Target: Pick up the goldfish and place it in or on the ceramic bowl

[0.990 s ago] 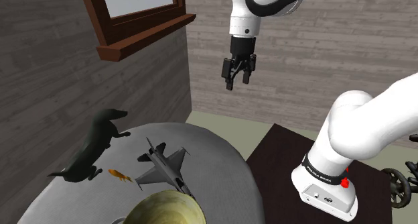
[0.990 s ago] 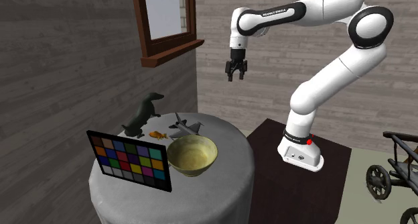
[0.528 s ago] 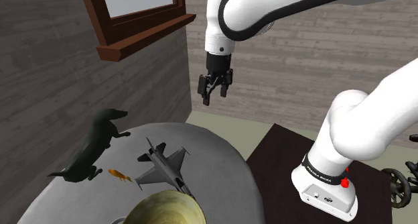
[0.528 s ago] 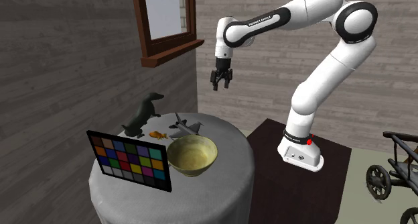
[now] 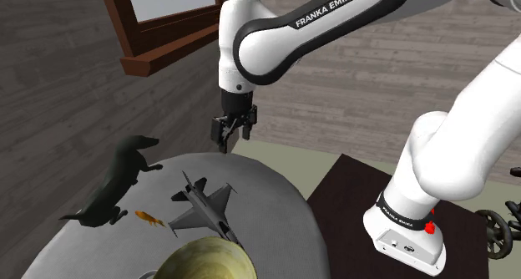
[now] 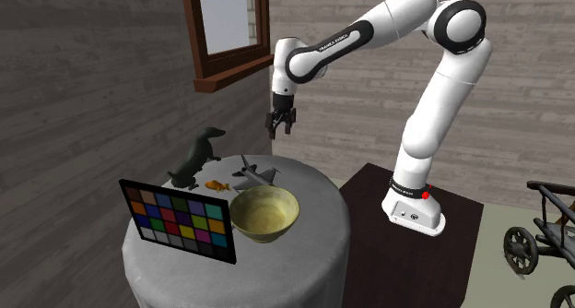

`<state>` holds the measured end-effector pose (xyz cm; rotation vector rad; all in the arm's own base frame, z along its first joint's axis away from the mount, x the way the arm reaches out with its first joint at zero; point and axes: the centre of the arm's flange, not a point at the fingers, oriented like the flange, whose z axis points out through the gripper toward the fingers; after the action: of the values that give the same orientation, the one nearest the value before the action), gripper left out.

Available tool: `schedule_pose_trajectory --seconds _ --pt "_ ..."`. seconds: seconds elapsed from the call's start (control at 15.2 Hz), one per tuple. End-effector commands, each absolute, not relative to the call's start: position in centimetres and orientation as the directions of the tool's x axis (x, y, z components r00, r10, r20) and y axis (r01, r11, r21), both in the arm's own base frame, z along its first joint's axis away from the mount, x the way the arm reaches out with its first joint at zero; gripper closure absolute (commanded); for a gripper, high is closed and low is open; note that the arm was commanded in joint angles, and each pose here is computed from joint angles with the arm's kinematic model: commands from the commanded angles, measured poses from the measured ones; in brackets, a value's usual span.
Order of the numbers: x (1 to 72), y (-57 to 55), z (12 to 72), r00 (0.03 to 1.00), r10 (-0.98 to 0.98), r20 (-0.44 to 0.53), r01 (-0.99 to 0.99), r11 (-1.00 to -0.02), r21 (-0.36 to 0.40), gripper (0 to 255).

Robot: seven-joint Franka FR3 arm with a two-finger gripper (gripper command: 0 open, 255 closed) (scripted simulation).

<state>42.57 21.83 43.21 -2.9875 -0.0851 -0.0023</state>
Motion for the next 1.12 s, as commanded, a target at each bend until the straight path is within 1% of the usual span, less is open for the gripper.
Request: schedule_pose_trajectory --seconds 0.0,1.06 --pt "43.1 23.8 42.0 0.997 0.078 0.021 0.080 -0.985 -0.156 0" --pt "48.3 41.9 34.3 0.961 0.244 0.129 0.263 -0.951 -0.163 0"
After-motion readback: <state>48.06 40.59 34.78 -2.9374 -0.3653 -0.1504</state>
